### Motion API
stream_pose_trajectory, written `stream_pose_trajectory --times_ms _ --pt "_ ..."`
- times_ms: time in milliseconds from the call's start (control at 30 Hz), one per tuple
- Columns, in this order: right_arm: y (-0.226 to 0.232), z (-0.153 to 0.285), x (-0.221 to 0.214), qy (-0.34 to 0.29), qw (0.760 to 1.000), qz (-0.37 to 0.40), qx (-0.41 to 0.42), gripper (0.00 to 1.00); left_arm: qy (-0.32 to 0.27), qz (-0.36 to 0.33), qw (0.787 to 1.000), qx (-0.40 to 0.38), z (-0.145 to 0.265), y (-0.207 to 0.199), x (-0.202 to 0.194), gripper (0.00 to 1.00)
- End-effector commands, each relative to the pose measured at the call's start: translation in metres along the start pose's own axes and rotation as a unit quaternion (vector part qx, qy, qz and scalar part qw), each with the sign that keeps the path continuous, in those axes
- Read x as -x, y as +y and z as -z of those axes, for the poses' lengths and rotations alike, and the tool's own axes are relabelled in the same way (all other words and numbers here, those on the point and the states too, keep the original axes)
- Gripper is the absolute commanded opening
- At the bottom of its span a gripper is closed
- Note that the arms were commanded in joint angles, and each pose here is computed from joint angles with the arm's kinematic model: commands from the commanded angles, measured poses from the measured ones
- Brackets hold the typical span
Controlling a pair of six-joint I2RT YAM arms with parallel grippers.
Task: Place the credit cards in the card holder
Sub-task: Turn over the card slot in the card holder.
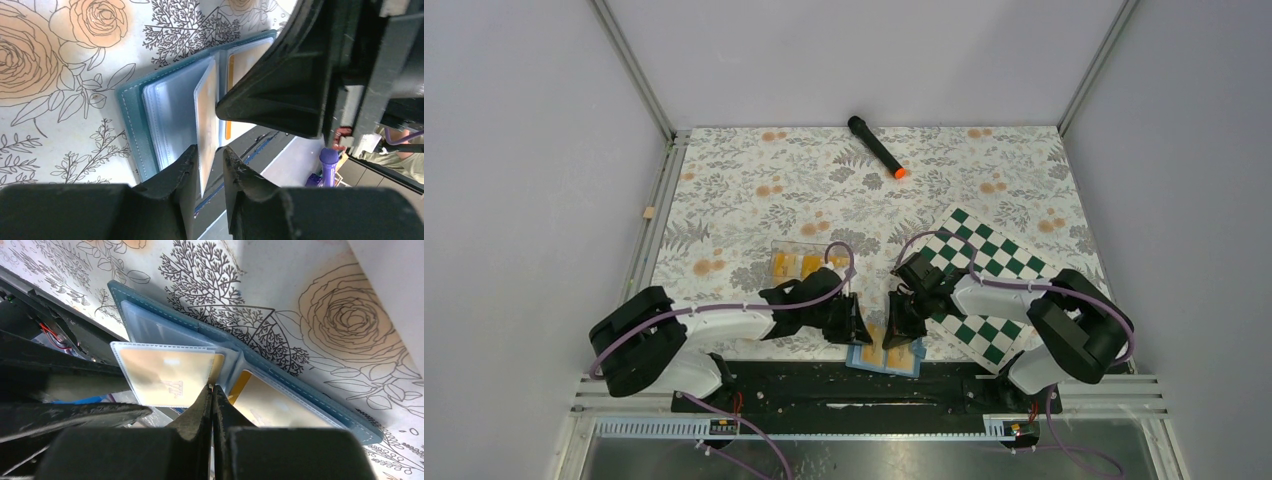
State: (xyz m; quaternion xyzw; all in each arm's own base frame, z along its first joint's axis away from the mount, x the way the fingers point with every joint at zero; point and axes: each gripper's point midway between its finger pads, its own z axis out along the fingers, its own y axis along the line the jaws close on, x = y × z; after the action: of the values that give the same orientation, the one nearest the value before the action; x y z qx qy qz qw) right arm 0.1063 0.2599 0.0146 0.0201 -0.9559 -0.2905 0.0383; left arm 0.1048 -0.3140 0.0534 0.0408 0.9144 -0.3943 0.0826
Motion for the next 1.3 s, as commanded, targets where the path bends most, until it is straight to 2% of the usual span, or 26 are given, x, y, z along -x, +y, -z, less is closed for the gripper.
stream_pose_trajectory --times_ms 0,67,100,333,500,567,600,667,733,867,1067,1267 --pt "0.017 0.013 0.003 -0.013 1.000 0.020 0.017 0.00 -0.006 -0.005 1.000 0.010 -0.005 -0.008 0.008 0.19" --pt "0.020 0.018 0.004 -0.021 0.999 0.027 0.017 0.00 -0.007 -0.001 0.999 0.032 -0.003 -0.001 0.007 0.04" --pt "0.021 0.022 0.006 -0.027 0.999 0.032 0.017 0.00 -0.010 -0.001 0.999 0.041 -0.002 0.002 0.008 0.00" --pt "0.019 0.034 0.008 -0.050 0.998 0.041 0.000 0.00 -0.043 -0.013 0.990 0.134 0.029 0.024 0.017 0.00" --pt "0.015 0.039 0.010 -0.060 0.997 0.040 -0.013 0.00 -0.047 -0.023 0.990 0.132 0.036 0.013 0.022 0.00" --pt "0.014 0.041 0.011 -0.066 0.997 0.040 -0.019 0.00 -0.039 -0.028 0.992 0.120 0.030 0.001 0.022 0.05" --pt "0.012 0.042 0.012 -0.069 0.997 0.039 -0.023 0.00 -0.036 -0.031 0.992 0.115 0.027 -0.006 0.023 0.10" --pt "0.011 0.046 0.013 -0.076 0.996 0.037 -0.029 0.00 -0.026 -0.041 0.994 0.102 0.018 -0.020 0.022 0.27" --pt "0.009 0.050 0.016 -0.087 0.995 0.034 -0.032 0.00 -0.012 -0.046 0.995 0.084 0.006 -0.033 0.019 0.35" --pt "0.000 0.064 0.022 -0.113 0.992 0.022 -0.048 0.00 0.010 -0.047 0.997 0.057 -0.016 -0.051 0.014 0.39" --pt "-0.014 0.076 0.027 -0.133 0.990 0.006 -0.051 0.00 0.039 -0.041 0.997 0.044 -0.039 -0.051 0.004 0.41" --pt "-0.013 0.075 0.025 -0.118 0.992 0.010 -0.049 0.00 0.001 -0.058 0.998 0.000 -0.023 -0.069 0.014 0.42"
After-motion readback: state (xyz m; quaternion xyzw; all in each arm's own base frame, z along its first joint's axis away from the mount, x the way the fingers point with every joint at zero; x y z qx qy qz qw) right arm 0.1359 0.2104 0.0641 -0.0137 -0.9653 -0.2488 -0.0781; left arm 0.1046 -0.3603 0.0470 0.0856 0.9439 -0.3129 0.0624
